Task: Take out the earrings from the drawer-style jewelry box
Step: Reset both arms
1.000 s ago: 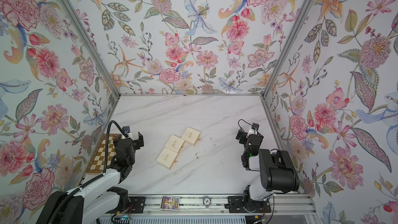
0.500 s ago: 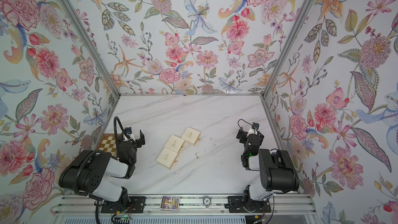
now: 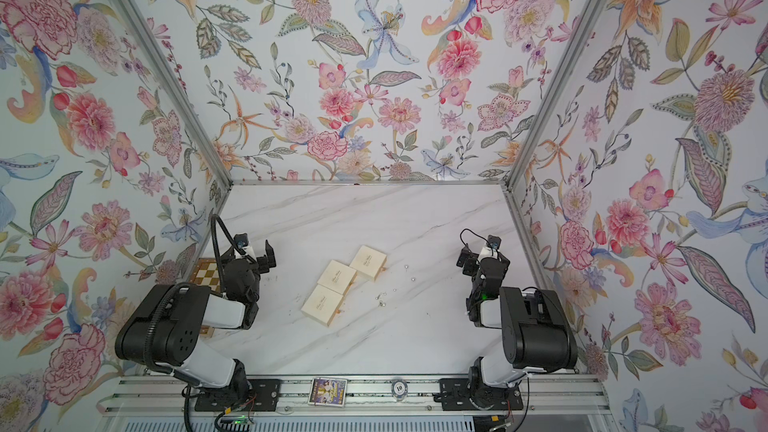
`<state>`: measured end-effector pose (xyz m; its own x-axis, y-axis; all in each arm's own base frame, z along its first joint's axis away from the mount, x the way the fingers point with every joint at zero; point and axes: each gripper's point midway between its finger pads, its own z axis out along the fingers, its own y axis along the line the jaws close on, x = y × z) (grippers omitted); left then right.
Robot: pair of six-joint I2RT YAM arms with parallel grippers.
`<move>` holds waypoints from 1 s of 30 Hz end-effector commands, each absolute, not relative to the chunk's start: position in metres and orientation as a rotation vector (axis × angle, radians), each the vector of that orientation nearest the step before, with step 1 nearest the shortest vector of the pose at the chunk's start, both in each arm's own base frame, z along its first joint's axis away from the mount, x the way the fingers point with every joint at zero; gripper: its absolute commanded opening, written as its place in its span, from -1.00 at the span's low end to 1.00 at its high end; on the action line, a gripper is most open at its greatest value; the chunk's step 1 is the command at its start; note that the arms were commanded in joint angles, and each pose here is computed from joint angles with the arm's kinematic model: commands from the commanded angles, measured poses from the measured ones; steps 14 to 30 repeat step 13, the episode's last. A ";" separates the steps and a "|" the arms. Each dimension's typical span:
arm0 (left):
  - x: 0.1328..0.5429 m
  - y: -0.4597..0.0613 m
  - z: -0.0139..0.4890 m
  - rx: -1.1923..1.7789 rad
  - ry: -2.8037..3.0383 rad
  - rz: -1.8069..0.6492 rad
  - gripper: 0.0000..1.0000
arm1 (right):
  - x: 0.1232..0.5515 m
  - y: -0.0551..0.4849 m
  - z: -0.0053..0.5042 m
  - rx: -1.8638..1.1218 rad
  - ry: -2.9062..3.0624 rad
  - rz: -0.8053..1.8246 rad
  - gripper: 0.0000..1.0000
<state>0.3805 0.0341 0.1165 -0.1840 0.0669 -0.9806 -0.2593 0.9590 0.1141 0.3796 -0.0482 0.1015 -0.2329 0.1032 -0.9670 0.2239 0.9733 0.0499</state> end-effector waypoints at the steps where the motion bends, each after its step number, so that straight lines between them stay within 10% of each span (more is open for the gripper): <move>1: 0.381 0.033 0.119 -0.148 1.728 0.271 0.98 | 0.385 -0.046 0.106 0.230 1.804 -0.080 0.97; 30: 0.382 0.033 0.119 -0.150 1.728 0.270 0.98 | 0.385 -0.046 0.106 0.231 1.804 -0.080 0.97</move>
